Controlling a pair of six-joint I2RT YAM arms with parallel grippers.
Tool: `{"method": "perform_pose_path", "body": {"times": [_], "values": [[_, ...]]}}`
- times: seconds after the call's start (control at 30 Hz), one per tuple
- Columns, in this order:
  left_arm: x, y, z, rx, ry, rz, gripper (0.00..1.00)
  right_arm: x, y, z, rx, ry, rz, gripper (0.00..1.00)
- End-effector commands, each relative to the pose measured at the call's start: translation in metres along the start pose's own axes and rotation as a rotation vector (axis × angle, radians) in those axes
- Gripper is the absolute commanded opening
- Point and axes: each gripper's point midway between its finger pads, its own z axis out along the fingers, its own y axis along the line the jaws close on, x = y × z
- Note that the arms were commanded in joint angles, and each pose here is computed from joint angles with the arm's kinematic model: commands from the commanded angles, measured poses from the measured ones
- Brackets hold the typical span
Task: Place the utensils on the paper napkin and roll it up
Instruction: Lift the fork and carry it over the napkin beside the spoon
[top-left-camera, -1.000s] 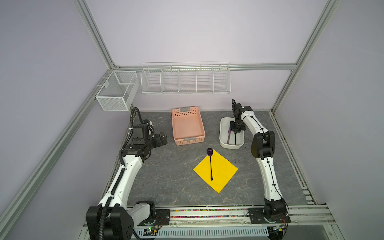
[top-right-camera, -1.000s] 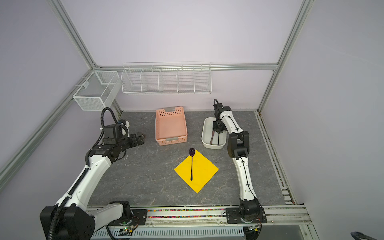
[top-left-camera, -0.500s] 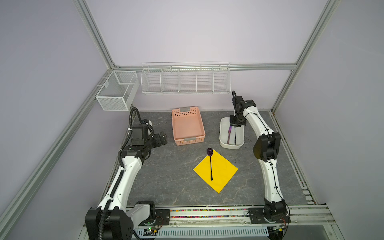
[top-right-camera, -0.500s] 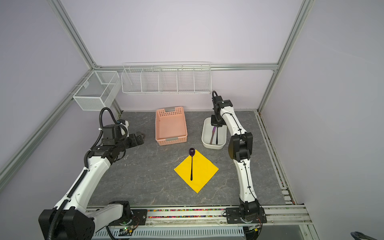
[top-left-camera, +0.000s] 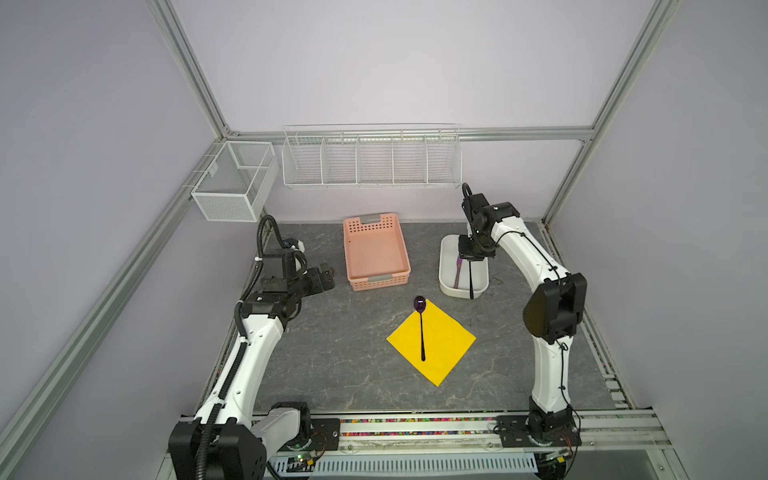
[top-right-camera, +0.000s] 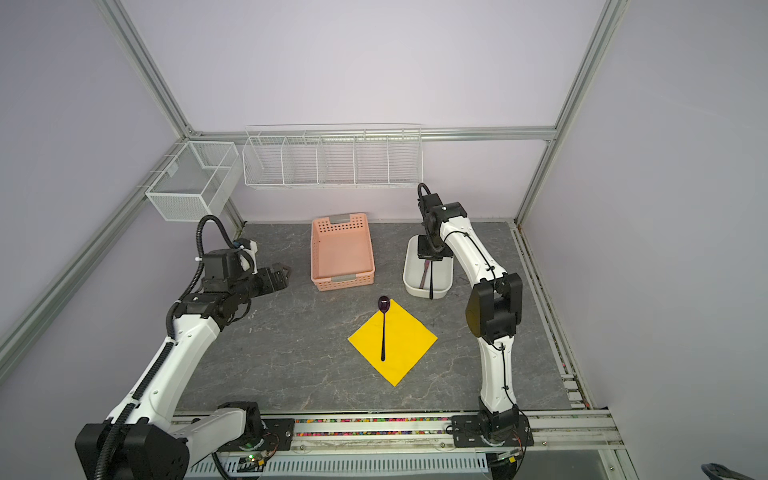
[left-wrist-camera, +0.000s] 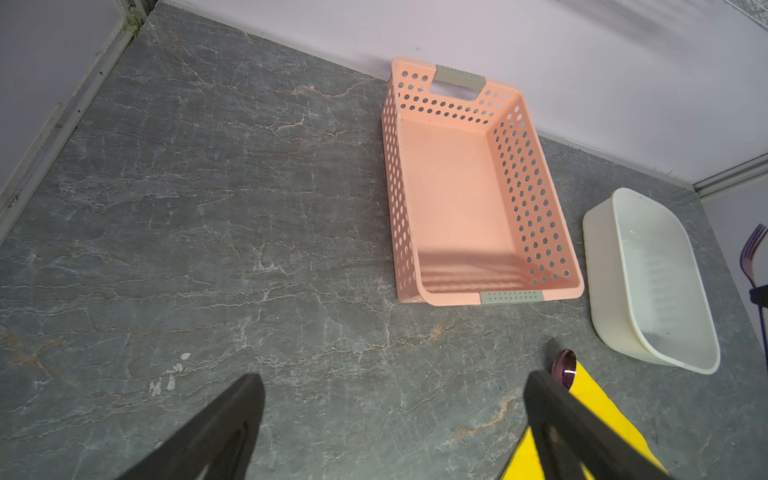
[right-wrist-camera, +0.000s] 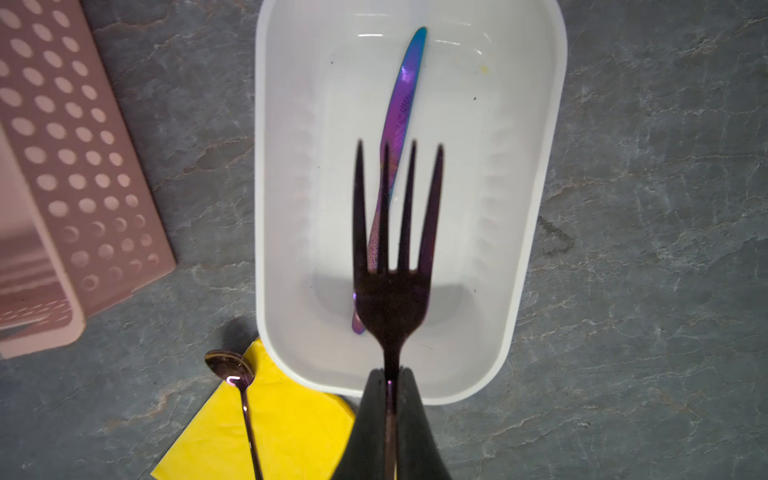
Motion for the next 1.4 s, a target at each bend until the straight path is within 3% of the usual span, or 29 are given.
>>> {"method": "perform_pose_path", "body": {"times": [0.0,0.3,0.57,0.83,1.37], "values": [[-0.004,-0.005,-0.006,0.026,-0.019,-0.002,0.97,0.012,0.016,-0.019,-0.042,-0.041,0.015,0.06],[-0.004,-0.008,-0.007,0.048,-0.022,-0.008,0.97,0.073,0.044,-0.023,-0.071,-0.020,-0.009,0.07],[-0.003,-0.011,-0.006,0.062,-0.020,-0.014,0.97,0.128,0.073,0.007,-0.077,0.046,-0.038,0.07],[-0.003,-0.011,-0.007,0.066,-0.021,-0.013,0.97,0.149,0.104,0.049,-0.093,0.090,-0.042,0.06],[-0.002,-0.012,-0.005,0.070,-0.013,-0.016,0.97,0.164,0.105,0.097,-0.053,0.165,-0.030,0.07]]}}
